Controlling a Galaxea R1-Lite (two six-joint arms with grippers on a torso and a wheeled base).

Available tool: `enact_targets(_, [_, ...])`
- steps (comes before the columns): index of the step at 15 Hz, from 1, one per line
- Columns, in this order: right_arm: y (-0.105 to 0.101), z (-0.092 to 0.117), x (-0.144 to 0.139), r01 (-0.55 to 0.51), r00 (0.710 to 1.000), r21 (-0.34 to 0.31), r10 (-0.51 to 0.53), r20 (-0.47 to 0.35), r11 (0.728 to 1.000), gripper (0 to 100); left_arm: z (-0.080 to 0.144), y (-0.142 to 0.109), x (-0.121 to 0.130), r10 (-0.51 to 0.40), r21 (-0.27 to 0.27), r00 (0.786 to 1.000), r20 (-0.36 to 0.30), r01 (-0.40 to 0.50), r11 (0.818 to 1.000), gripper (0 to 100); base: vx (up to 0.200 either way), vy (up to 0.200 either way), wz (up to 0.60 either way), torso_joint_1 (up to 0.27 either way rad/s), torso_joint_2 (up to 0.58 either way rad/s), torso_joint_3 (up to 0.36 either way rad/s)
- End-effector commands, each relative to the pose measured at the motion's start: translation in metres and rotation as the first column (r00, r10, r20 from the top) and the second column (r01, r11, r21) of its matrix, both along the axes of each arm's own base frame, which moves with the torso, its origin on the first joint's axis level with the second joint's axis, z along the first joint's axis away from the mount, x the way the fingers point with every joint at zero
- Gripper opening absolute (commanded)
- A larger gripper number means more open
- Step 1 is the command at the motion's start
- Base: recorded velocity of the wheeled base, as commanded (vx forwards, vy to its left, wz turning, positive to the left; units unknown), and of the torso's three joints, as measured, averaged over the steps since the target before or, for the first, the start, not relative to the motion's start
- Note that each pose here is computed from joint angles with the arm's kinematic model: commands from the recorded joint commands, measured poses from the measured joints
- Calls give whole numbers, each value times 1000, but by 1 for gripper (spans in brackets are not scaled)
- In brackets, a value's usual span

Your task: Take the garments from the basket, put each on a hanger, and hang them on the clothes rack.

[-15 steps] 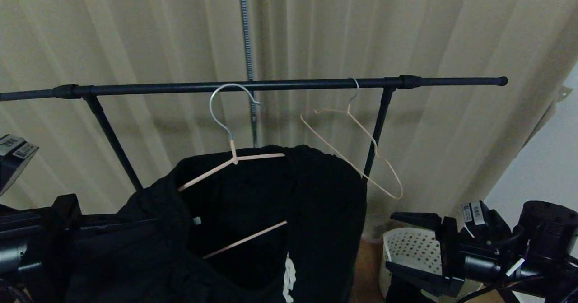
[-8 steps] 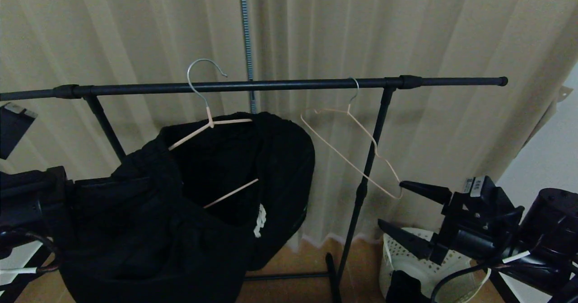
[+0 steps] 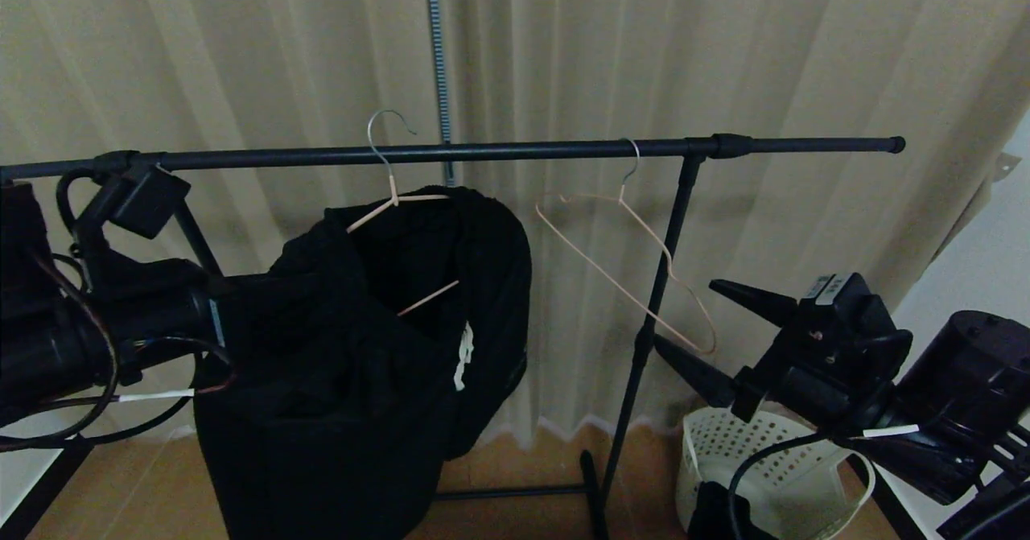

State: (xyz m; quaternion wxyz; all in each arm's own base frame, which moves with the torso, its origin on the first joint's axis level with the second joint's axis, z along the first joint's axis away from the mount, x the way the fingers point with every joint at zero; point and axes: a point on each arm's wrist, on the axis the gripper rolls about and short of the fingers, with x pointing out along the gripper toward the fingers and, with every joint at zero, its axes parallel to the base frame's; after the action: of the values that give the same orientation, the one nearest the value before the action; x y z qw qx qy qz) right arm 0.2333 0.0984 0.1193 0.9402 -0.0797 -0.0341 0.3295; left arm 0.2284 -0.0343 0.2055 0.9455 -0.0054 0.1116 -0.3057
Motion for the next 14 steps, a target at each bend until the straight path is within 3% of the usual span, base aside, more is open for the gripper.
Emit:
enact_targets(1, [1,-1,1,0,1000,-10,0,-24,1000,100,-17,-10,27,15,6,999,-37,-15,1000,0,0,0,0,0,0,0])
enact_targets(4, [1,-2,1,0,1000,-12,0,-28,1000,100,-30,-13,48,58,-18,998,-21,-58,998,0,0,0,0,0,0,0])
enact_targets(13, [1,-5,0,0,999,-17,0,-38,1000,100,-47,-16,80,138,-54,990,22,-137,989,0,0,0,0,0,0,0])
enact_targets(14, [0,-5,0,0,999,-18,0,-40,1000,100,-48,-17,84,146,-83,989,20,-144,986,0,0,0,0,0,0,0])
